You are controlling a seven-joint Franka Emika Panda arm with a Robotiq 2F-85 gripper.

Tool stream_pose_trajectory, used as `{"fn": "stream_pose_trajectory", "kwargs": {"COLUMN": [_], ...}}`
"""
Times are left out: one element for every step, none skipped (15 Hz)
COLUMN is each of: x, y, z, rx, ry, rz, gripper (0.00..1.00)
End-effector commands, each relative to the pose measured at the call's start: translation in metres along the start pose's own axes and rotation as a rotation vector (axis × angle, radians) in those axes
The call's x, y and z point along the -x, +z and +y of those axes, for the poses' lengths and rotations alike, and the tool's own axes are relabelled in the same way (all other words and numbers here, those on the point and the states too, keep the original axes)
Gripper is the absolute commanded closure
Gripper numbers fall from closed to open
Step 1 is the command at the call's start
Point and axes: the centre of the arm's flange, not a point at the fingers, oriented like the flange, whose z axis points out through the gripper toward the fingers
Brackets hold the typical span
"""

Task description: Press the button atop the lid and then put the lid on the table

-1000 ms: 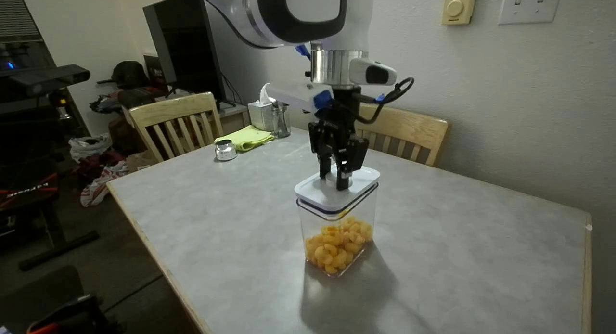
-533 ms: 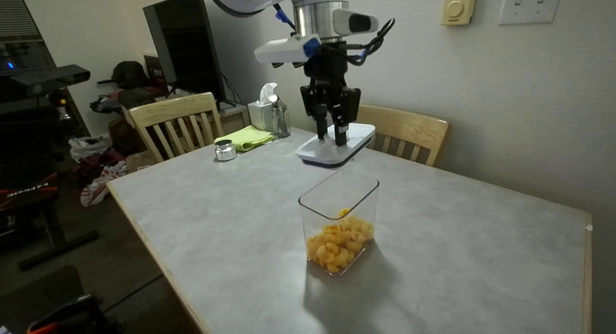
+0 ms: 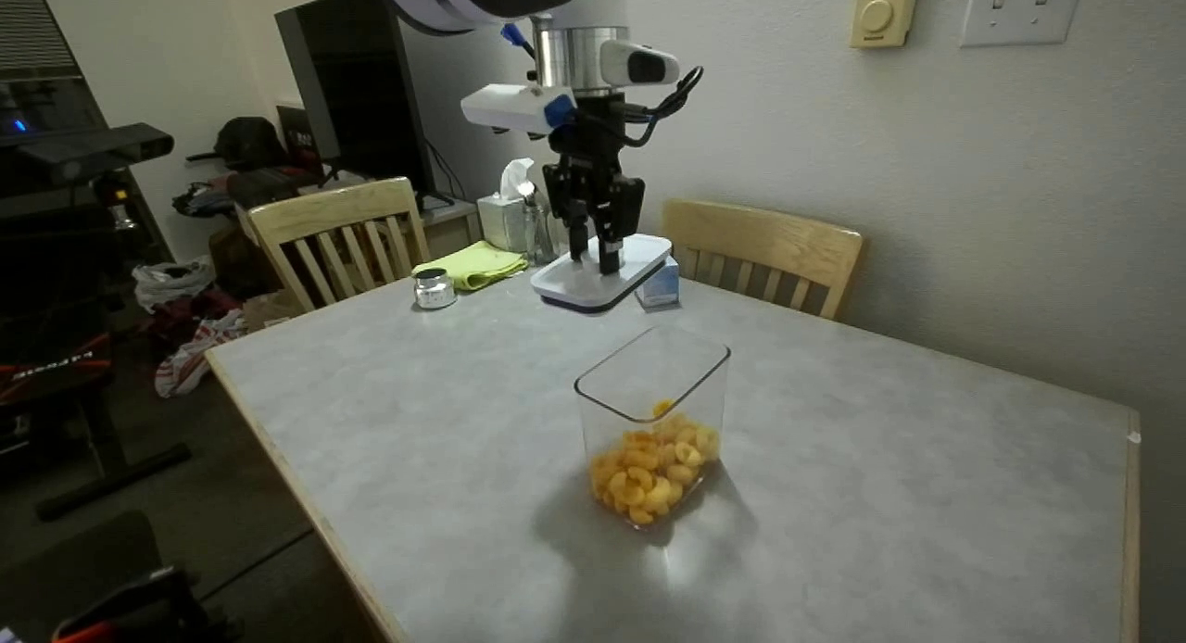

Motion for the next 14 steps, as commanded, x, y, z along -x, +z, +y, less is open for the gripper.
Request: {"fn": "stream_pose_trajectory", "kwargs": {"x": [0.003, 0.001, 0.001, 0.001, 0.002, 0.002, 0.001, -0.001, 0.0, 0.001, 0.003, 0.004, 0.003, 0.003], "y": [0.018, 0.027, 0.038, 0.052, 0.07, 0.089, 0.105, 0.123, 0.139, 0.155, 0.169, 0.179, 0.187, 0.193], "z": [-0.023, -0.027, -0.031, -0.035, -0.037, -0.039, -0.039, -0.04, -0.042, -0.044, -0.046, -0.049, -0.052, -0.055], "rx": [-0.023, -0.017, -0.011, -0.006, 0.005, 0.029, 0.04, 0.05, 0.053, 0.055, 0.055, 0.058, 0.058, 0.059], "ry": [-0.033, -0.041, -0.048, -0.057, -0.069, -0.085, -0.099, -0.107, -0.109, -0.113, -0.123, -0.133, -0.145, -0.146], "rz": [-0.033, -0.042, -0.057, -0.073, -0.087, -0.095, -0.109, -0.127, -0.147, -0.164, -0.182, -0.194, -0.199, -0.208], "gripper": [0.72, 0.72, 0.72, 0.72, 0.72, 0.72, 0.72, 0.72, 0.72, 0.72, 0.72, 0.72, 0.72, 0.72]}}
